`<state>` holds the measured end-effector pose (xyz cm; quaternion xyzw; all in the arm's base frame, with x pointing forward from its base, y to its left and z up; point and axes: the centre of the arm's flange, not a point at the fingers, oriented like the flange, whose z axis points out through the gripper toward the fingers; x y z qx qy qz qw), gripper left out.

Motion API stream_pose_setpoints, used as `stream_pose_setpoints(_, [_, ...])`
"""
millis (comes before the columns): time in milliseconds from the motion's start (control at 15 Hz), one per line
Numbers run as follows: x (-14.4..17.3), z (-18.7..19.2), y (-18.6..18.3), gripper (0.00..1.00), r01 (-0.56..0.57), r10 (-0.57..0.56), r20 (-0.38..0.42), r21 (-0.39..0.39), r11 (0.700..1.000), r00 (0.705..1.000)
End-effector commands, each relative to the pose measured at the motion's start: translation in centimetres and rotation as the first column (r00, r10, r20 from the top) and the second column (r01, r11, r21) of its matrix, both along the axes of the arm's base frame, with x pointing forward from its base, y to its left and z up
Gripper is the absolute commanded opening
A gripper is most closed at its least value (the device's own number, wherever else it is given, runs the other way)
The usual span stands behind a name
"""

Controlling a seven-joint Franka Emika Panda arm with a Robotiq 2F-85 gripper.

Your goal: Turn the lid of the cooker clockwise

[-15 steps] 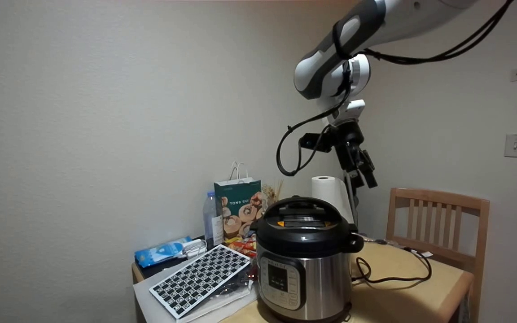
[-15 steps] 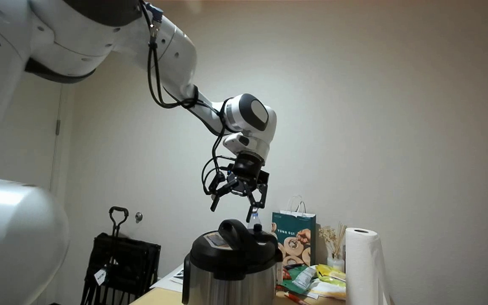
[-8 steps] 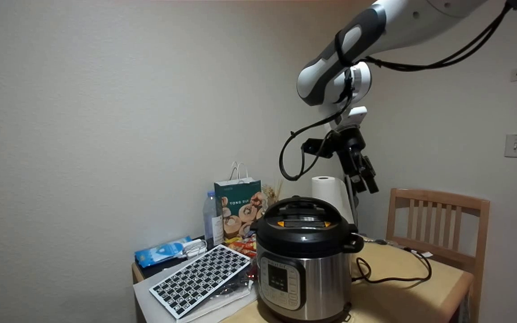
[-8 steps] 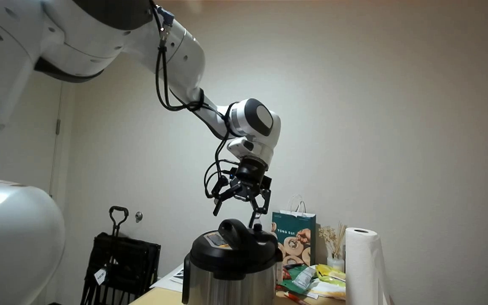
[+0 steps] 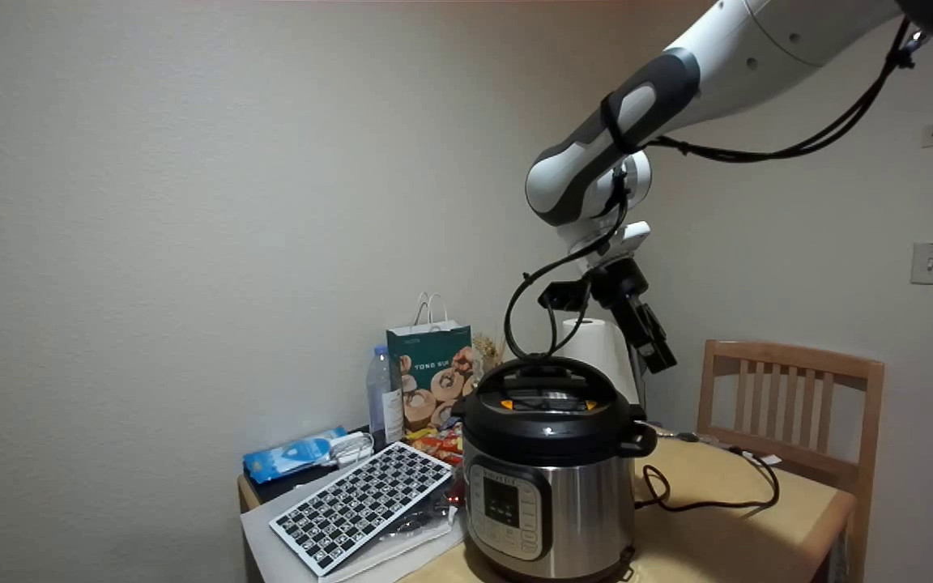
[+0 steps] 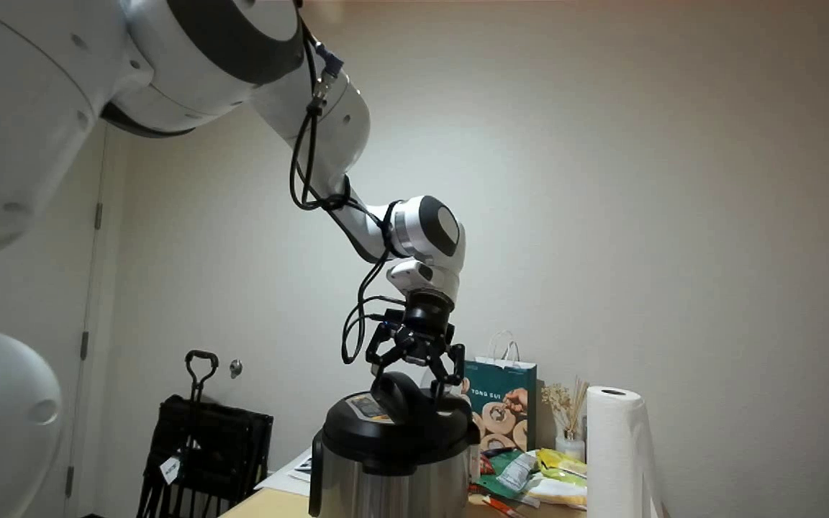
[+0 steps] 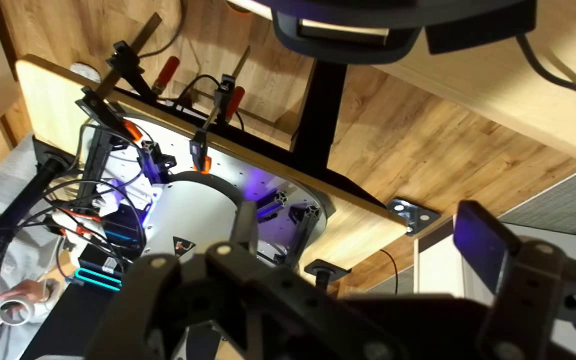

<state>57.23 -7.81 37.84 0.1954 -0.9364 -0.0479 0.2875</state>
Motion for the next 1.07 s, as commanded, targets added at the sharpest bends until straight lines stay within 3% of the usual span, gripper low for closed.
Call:
stream_pose_setpoints(0, [0.6, -0.8, -0.9, 1.00, -0.020, 0.020, 0.003, 0.015, 1.000, 1.000])
stream_pose_setpoints(467, [1.2, -2.6, -0.5, 1.00, 0.056, -0.056, 0.005, -0.004, 0.998, 0.998])
stream_pose_setpoints(667, [1.9, -4.0, -0.9, 1.00, 0.028, -0.028, 0.042, -0.002, 1.000, 0.999])
stream_pose_setpoints(867, [2.4, -4.9, -1.8, 1.00, -0.129, 0.130, 0.019, -0.037, 0.991, 0.991])
stream_pose_setpoints(933, [1.9, -4.7, -1.1, 1.00, -0.051, 0.052, 0.012, -0.024, 0.998, 0.999])
stream_pose_setpoints(1000, [2.0, -5.0, -1.1, 1.00, -0.061, 0.061, 0.005, -0.028, 0.998, 0.998])
